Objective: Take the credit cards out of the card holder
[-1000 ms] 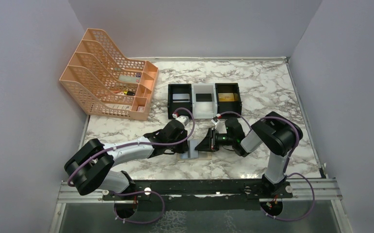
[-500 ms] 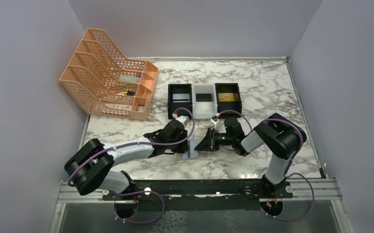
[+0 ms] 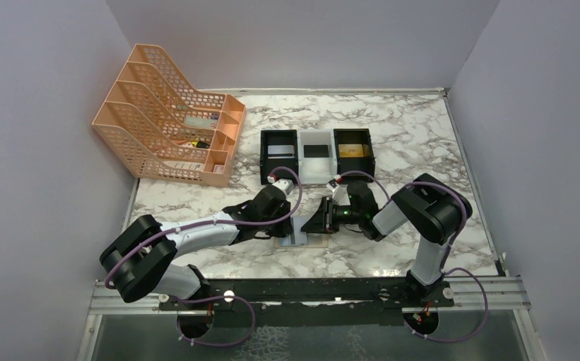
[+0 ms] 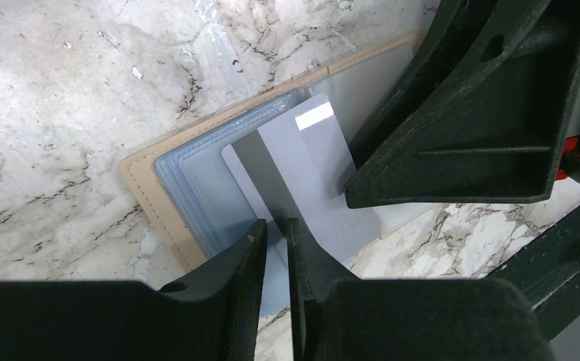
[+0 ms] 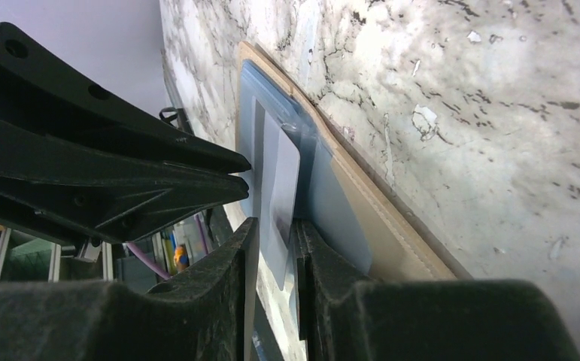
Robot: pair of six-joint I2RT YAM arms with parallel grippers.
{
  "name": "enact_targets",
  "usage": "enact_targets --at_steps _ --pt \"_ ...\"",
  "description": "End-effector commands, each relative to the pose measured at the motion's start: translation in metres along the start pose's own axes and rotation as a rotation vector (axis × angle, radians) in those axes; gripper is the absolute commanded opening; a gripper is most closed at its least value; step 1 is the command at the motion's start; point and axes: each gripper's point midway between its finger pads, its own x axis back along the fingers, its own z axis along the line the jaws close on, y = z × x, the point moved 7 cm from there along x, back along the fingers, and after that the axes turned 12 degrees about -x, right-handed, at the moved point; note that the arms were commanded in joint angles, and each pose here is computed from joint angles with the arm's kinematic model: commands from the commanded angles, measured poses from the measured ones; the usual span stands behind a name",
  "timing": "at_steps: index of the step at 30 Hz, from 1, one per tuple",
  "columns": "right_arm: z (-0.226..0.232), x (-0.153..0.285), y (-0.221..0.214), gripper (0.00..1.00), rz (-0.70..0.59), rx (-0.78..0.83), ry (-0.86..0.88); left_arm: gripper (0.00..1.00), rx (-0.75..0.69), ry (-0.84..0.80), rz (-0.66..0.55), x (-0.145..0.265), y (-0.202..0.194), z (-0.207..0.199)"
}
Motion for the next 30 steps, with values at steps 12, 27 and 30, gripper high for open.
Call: enact_targets --at_steps 12,27,30 --pt "0.003 0.000 -0.001 0.02 0.019 0.047 -0.005 0.20 -0.009 0.061 0.078 -0.002 -0.019 0.011" --pt "-0.003 0.010 -0.003 0.07 -0.067 -0.015 -0.122 0.20 -0.027 0.053 0.088 -0.002 -0.018 0.010" --pt "0.005 0.009 -0.004 0.18 -0.051 -0.003 -0.039 0.20 -0.037 0.043 0.094 -0.002 -0.018 0.009"
